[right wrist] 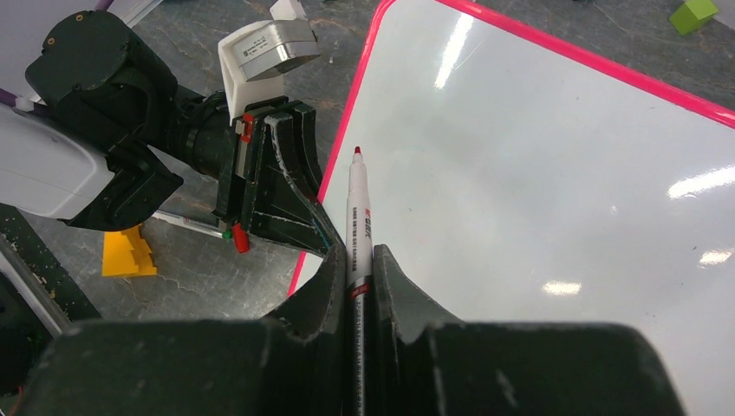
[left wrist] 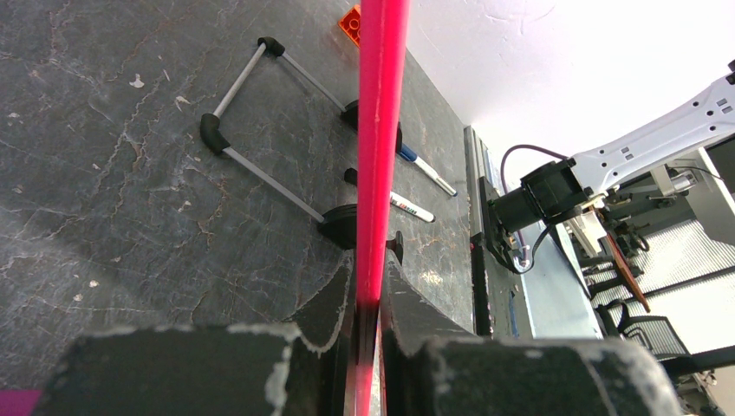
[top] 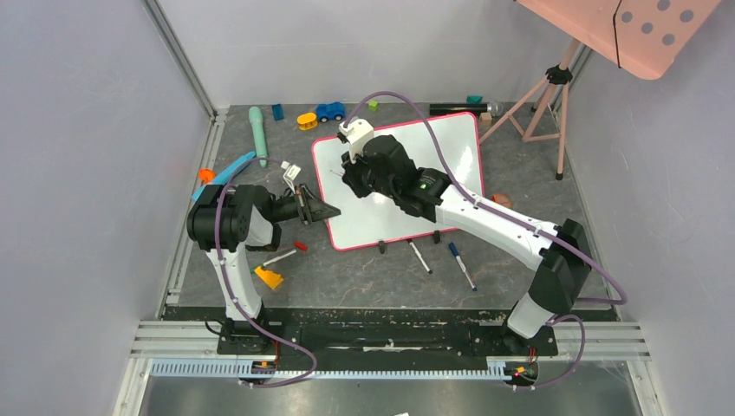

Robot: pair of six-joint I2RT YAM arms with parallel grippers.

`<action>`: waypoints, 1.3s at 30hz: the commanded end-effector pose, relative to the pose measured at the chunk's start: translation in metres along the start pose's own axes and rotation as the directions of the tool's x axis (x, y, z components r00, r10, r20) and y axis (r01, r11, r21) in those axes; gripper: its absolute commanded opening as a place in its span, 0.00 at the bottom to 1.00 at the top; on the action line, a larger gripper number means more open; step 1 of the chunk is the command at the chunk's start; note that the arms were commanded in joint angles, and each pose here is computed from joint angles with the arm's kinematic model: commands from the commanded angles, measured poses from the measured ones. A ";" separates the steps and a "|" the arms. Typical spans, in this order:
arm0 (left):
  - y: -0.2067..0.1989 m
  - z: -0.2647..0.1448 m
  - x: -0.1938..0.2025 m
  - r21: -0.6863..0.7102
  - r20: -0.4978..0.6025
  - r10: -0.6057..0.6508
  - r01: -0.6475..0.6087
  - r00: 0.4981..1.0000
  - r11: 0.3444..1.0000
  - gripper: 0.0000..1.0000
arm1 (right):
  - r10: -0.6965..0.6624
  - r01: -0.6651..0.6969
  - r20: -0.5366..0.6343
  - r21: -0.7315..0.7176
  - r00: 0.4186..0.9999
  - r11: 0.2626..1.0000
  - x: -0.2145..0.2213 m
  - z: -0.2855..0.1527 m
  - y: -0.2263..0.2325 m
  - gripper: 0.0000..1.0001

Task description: Write a sentence on the whiteboard

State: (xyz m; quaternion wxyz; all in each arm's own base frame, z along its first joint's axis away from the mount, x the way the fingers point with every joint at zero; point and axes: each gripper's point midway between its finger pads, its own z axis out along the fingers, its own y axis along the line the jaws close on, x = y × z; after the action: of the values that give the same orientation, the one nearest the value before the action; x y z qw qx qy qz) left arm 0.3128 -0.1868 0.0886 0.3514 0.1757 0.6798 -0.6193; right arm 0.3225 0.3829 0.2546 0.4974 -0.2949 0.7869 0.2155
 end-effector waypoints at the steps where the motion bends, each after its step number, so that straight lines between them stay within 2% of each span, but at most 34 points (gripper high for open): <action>1: 0.002 0.004 0.021 0.025 -0.037 0.036 -0.035 0.999 0.999 0.04 | 0.017 -0.016 0.069 -0.011 0.997 1.000 -0.023 -0.008 0.004 0.00; 14: 0.001 0.005 0.022 0.029 -0.041 0.038 -0.036 0.998 0.999 0.09 | 0.018 -0.018 0.053 -0.007 0.998 1.000 -0.012 -0.002 0.003 0.00; 27: 0.001 0.005 0.022 0.030 -0.041 0.038 -0.037 0.998 0.999 0.07 | 0.023 -0.022 0.015 -0.021 1.000 1.000 0.009 -0.005 0.004 0.00; 30: 0.002 0.005 0.021 0.031 -0.043 0.030 -0.029 0.999 0.999 0.02 | 0.024 -0.024 0.021 -0.019 0.999 1.000 0.007 -0.006 0.004 0.00; 39: 0.002 0.005 0.021 0.028 -0.039 0.033 -0.031 0.999 0.999 0.02 | 0.014 -0.013 0.070 -0.015 0.997 1.000 -0.017 -0.004 0.004 0.00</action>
State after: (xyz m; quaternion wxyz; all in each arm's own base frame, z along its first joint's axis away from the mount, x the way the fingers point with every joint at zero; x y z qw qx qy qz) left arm 0.3132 -0.1882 0.0878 0.3499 0.1777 0.6793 -0.6201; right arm 0.3156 0.3776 0.2213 0.4721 -0.2992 0.8025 0.2088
